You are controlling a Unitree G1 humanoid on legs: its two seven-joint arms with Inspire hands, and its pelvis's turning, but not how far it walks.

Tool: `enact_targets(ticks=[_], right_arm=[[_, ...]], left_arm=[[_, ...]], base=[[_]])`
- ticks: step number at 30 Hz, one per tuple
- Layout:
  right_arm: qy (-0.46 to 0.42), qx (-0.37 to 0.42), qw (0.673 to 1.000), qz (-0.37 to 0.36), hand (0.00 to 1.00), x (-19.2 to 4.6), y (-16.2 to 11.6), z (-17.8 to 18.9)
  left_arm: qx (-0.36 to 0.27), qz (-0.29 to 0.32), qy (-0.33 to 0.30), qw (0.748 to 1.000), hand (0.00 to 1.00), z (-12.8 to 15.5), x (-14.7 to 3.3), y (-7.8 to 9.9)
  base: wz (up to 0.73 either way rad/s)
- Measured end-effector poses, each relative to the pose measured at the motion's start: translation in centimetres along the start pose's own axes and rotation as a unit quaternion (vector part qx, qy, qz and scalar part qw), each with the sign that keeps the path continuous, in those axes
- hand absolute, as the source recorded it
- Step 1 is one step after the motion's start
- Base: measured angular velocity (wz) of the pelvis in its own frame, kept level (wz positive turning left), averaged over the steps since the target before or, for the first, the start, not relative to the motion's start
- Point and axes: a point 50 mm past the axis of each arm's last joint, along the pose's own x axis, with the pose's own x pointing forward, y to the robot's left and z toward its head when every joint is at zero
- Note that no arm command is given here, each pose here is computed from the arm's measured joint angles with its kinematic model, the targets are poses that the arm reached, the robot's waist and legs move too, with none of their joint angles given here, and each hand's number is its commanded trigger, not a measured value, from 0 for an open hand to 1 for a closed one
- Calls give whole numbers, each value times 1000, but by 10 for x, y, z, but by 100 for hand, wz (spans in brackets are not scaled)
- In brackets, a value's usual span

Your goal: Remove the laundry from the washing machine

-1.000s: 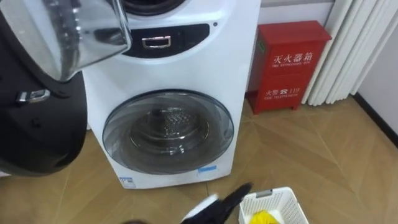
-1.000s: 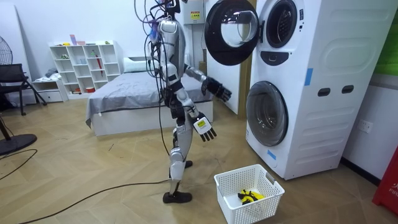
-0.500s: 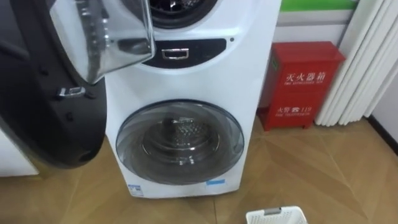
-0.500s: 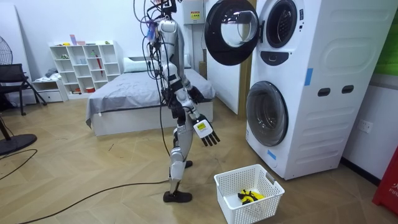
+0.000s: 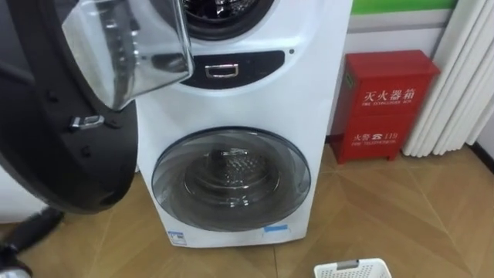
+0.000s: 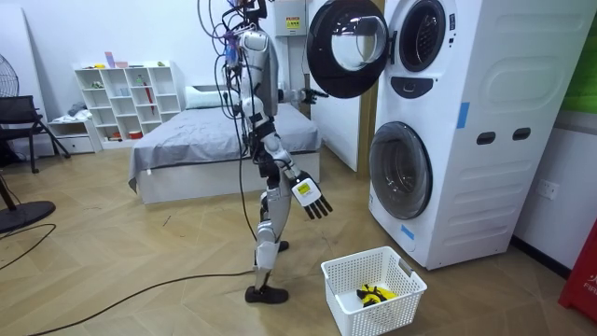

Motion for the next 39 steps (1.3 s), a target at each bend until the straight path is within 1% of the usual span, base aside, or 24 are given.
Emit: enact_targets(ticks=[2,4,5,7,8,9,11,12,13,14,16,17,20,22,23,25,26,28,29,31,32,34,37,39], right_arm=[[-2,-1,1000,1,0,-1,1,0],[-2,-10,1000,5,0,-1,3,1],[-1,-9,1000,6,0,0,4,1],[2,-5,1000,10,0,-1,7,-1],[2,-3,1000,11,0,-1,8,-2],[4,-1,1000,15,0,-1,9,-3],[2,-2,1000,18,0,-1,10,-3],[2,-3,1000,21,0,-1,11,-2],[3,-3,1000,23,0,-1,11,-2],[4,-4,1000,26,0,0,12,-2],[10,-3,999,31,0,2,14,-2],[10,-4,999,32,0,3,14,-1],[15,-13,999,44,0,6,20,2],[6,-24,998,60,0,9,25,10],[3,-26,998,64,0,10,27,12],[1,-30,997,74,0,13,31,17],[1,-31,997,76,0,14,31,18],[4,-39,996,84,0,14,32,19],[5,-43,995,87,0,14,33,18],[14,-47,994,97,0,15,36,17],[16,-48,994,99,0,15,37,17],[18,-52,993,105,0,16,40,18],[21,-50,993,102,0,16,40,19],[18,-55,993,101,0,17,41,22]], left_arm=[[-17,-8,-44,999,0,21,-3,-10],[-7,-27,-123,992,0,51,-8,-21],[-8,-33,-142,989,0,58,-10,-24],[-35,-56,-207,976,0,88,-20,-36],[-43,-61,-221,972,0,95,-23,-38],[-50,-74,-248,965,0,105,-28,-45],[-55,-95,-290,951,0,121,-39,-55],[-54,-118,-318,939,0,130,-48,-63],[-41,-128,-335,932,0,133,-52,-69],[-41,-136,-336,931,0,133,-54,-71],[-45,-169,-340,924,0,135,-65,-80],[-41,-175,-342,922,0,134,-67,-83],[-34,-231,-346,909,0,134,-81,-100],[-27,-283,-357,890,0,136,-96,-115],[-26,-294,-358,886,0,136,-99,-118],[-29,-346,-359,866,0,137,-112,-134],[-31,-360,-359,860,0,138,-115,-138],[-48,-419,-359,832,0,141,-132,-155],[-50,-433,-359,826,0,141,-136,-158],[-60,-495,-338,798,0,137,-150,-170],[-65,-511,-328,792,0,135,-154,-174],[-66,-572,-291,764,0,126,-168,-183],[-58,-621,-261,737,0,114,-182,-192],[-52,-641,-239,727,0,105,-185,-197]], base=[[0],[2],[9],[15],[8],[0],[3],[13],[16],[25],[27],[17],[7],[6],[0],[0],[3],[0],[-3],[-9],[-9],[-8],[-13],[-7]])
